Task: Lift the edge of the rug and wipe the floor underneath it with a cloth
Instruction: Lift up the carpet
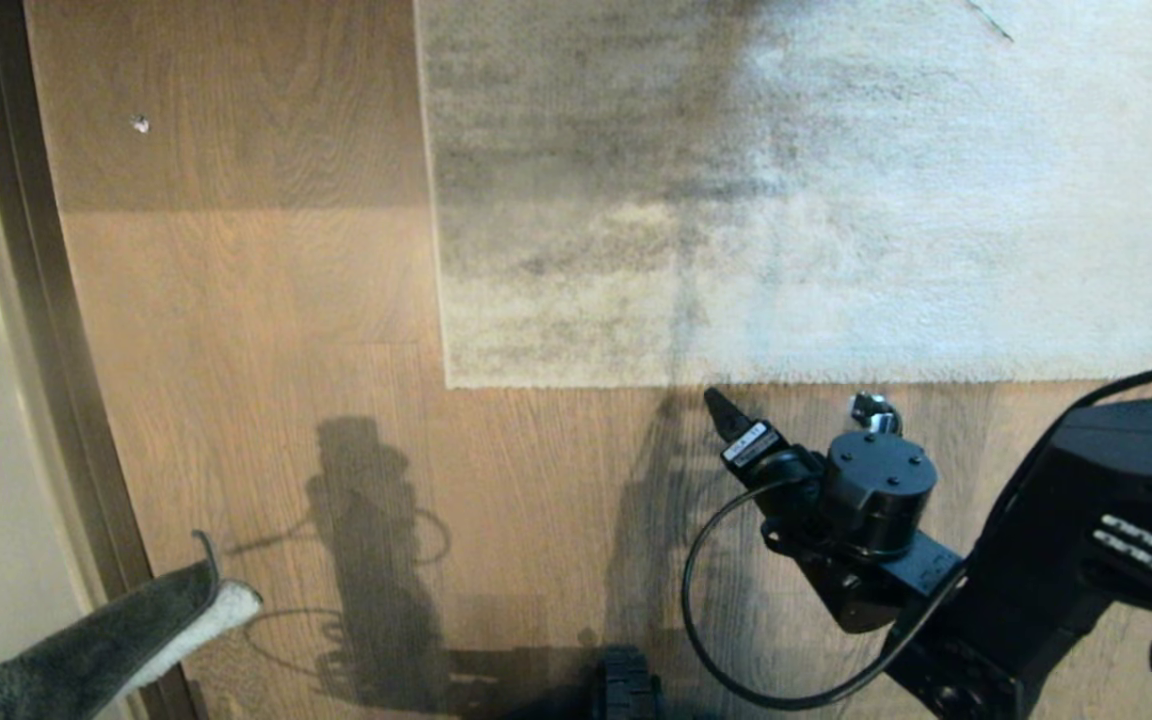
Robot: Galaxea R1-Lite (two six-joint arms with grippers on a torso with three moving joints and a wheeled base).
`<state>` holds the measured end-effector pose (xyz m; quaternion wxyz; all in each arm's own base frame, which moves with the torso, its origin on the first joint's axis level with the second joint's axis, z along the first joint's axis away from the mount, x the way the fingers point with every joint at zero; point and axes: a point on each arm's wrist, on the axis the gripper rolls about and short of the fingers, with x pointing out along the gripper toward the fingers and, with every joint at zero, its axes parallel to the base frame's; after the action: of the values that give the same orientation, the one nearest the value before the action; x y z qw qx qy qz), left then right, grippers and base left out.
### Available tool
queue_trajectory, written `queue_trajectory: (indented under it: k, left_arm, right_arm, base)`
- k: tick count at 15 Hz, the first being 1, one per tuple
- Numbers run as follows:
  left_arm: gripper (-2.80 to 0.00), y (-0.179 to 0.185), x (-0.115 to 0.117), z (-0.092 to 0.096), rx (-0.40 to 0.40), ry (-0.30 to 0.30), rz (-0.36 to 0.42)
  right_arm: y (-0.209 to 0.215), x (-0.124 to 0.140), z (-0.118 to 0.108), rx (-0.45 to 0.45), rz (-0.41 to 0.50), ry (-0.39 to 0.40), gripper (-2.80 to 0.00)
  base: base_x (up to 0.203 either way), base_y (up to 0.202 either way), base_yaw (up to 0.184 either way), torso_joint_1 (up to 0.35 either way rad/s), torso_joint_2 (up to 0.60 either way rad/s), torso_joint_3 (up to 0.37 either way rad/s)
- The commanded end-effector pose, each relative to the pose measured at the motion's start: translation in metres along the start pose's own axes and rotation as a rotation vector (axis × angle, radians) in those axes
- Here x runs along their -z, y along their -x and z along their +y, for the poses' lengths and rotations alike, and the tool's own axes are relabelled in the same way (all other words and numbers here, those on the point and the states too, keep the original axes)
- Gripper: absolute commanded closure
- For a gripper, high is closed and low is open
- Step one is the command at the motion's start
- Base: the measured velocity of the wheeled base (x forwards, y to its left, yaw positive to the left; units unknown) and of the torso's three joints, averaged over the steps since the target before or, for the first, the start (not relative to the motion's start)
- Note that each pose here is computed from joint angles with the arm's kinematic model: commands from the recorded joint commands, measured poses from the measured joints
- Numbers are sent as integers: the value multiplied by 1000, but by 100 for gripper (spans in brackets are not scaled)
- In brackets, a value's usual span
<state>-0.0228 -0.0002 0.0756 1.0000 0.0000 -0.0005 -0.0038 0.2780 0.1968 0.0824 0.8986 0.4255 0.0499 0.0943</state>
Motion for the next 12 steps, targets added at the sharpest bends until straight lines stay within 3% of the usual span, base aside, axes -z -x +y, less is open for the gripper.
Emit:
queue_trajectory:
  k: [1,12]
  left_arm:
    - [0,0,0,0,0,0,-1]
    - [0,0,0,0,0,0,-1]
  right_arm:
    - [-4,-4,7,-46,-39,-32,-280]
    - [-8,13,21,-100,-12,-49,-280]
  base:
    - [0,0,0,0,0,0]
    - [0,0,0,0,0,0]
